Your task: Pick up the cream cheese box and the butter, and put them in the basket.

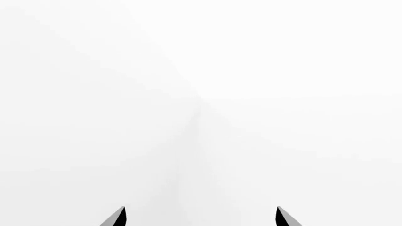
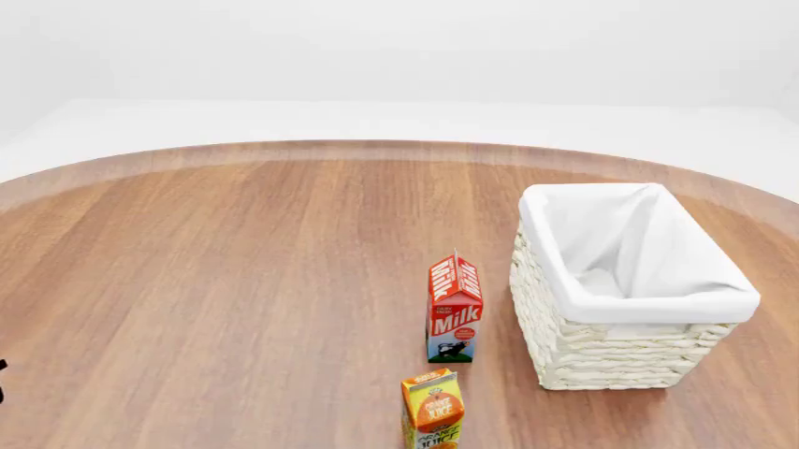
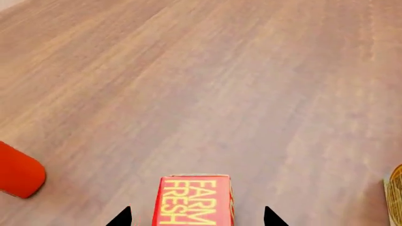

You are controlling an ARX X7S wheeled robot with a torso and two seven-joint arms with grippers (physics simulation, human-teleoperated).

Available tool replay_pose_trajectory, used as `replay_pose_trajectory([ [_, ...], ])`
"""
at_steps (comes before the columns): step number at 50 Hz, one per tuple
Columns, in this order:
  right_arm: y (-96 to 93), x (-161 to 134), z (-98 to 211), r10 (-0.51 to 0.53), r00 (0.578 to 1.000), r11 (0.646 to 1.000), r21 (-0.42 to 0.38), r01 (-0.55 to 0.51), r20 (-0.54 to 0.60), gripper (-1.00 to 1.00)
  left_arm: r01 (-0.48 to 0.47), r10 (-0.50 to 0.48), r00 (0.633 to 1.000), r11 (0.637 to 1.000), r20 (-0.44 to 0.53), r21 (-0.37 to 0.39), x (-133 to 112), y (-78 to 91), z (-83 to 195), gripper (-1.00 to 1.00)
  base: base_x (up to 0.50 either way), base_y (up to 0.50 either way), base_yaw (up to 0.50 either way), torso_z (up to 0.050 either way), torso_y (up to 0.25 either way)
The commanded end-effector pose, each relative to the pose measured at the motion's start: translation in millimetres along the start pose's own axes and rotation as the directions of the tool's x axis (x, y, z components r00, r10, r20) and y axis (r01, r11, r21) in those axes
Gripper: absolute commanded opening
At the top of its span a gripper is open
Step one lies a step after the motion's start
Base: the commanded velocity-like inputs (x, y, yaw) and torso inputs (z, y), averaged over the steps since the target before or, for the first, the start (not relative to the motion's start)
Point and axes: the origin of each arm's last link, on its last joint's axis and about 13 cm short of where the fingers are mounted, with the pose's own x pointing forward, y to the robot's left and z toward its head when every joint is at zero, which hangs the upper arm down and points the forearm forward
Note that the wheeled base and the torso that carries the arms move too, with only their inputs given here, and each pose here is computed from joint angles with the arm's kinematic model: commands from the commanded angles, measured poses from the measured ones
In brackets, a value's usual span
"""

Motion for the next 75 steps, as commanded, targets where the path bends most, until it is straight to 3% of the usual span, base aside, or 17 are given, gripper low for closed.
replay_pose_trajectory([
  [1, 5.6, -0.7, 10.5, 0.023, 1.000, 1.000, 0.015, -0.023, 0.019, 1.00, -0.002, 0.002, 1.000, 1.000, 0.015, 0.013, 0.6, 3.9, 0.4, 1.00, 0.00, 0.00, 0.00, 0.000, 0.000],
  [11, 3.2, -0.1, 11.0, -0.017, 1.000, 1.000, 0.005, 0.017, 0.010, 1.00, -0.014, 0.014, 1.000, 1.000, 0.010, 0.013, 1.2, 5.3, 0.3, 1.00, 0.00, 0.00, 0.00, 0.000, 0.000],
  [16, -0.2, 1.2, 12.5, -0.063, 0.997, 0.997, -0.052, 0.065, 0.037, 1.00, -0.016, 0.015, 1.000, 1.000, 0.009, 0.013, 1.1, 5.5, 0.4, 1.00, 0.00, 0.00, 0.00, 0.000, 0.000],
  [36, 7.6, -4.8, 9.2, 0.025, 0.999, 0.995, -0.100, -0.028, -0.026, 1.00, -0.036, 0.036, 0.999, 0.999, 0.013, 0.016, 2.4, 8.6, 2.4, 1.00, 0.00, 0.00, 0.00, 0.000, 0.000],
  [50, 3.6, -7.0, 11.6, 0.023, 0.998, 0.999, -0.039, -0.025, -0.065, 1.00, -0.039, 0.039, 0.999, 0.999, 0.010, 0.017, 2.4, 8.7, 2.1, 1.00, 0.00, 0.00, 0.00, 0.000, 0.000],
  [75, 5.7, -6.5, 0.2, 0.060, 0.987, 0.998, -0.009, -0.062, -0.148, 1.00, -0.051, 0.051, 0.999, 0.999, 0.008, 0.020, 2.9, 10.5, 1.8, 1.00, 0.00, 0.00, 0.00, 0.000, 0.000],
])
